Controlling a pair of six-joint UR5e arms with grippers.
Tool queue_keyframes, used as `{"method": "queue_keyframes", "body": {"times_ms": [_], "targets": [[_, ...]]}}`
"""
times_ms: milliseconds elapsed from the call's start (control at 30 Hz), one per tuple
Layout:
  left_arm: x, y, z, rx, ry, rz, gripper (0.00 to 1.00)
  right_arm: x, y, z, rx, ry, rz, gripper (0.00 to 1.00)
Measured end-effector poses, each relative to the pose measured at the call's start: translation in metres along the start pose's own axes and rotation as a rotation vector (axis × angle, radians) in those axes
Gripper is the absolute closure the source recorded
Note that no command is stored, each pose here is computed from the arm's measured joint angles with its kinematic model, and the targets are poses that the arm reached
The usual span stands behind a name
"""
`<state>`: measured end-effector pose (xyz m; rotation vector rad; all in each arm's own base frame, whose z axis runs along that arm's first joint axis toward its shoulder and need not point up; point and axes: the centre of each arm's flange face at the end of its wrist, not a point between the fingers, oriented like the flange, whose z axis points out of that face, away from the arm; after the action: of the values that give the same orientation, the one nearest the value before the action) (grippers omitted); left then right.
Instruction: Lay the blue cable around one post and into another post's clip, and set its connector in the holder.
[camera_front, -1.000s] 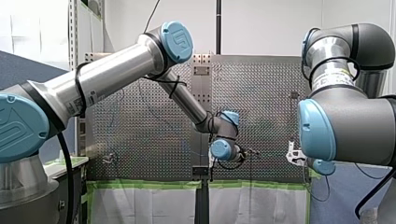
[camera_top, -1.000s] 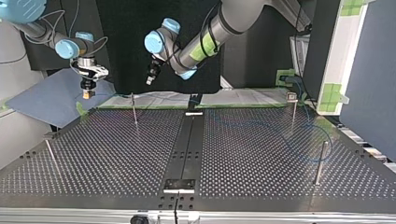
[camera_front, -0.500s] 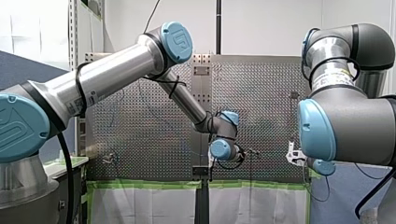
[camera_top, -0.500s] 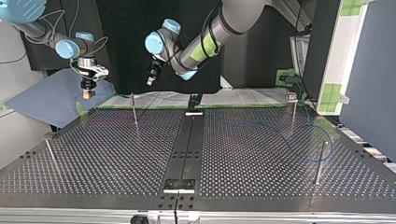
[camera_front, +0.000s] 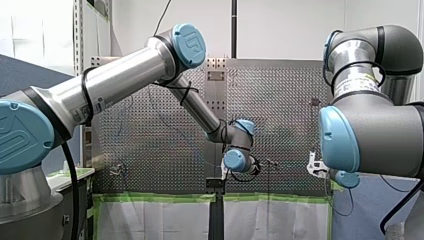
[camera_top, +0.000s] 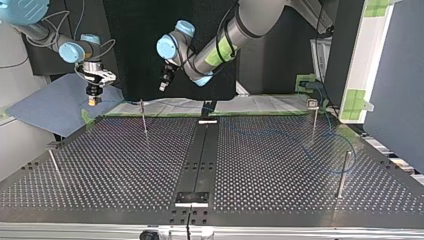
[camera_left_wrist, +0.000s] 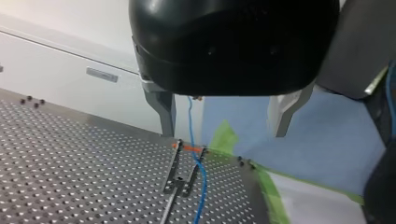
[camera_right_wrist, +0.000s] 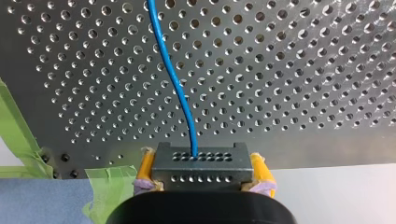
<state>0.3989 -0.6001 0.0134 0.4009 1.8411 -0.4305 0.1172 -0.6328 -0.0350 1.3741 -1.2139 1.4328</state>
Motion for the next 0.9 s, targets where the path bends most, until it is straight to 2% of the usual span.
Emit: {"method": "queue_keyframes", "body": {"times_ms": [100, 200, 567, 833, 900], "targets": [[-0.003, 0.0, -0.006, 0.0, 0.012, 0.026, 0.02, 0.0, 0.0, 0.0, -0.001, -0.001, 0.003, 1.0], [-0.01, 0.003, -0.011, 0.002, 0.002, 0.031, 0.02, 0.0, 0.001, 0.0, -0.001, -0.001, 0.005, 1.0], [-0.045, 0.018, -0.025, 0.03, -0.075, -0.045, 0.02, -0.001, 0.0, -0.001, -0.004, -0.013, 0.008, 1.0], [-0.074, 0.047, -0.03, 0.021, -0.14, -0.085, 0.02, -0.002, 0.0, -0.002, -0.005, -0.022, 0.012, 1.0], [-0.084, 0.059, -0.031, 0.025, -0.162, -0.101, 0.02, -0.002, 0.0, -0.002, -0.005, -0.022, 0.014, 1.0]]}}
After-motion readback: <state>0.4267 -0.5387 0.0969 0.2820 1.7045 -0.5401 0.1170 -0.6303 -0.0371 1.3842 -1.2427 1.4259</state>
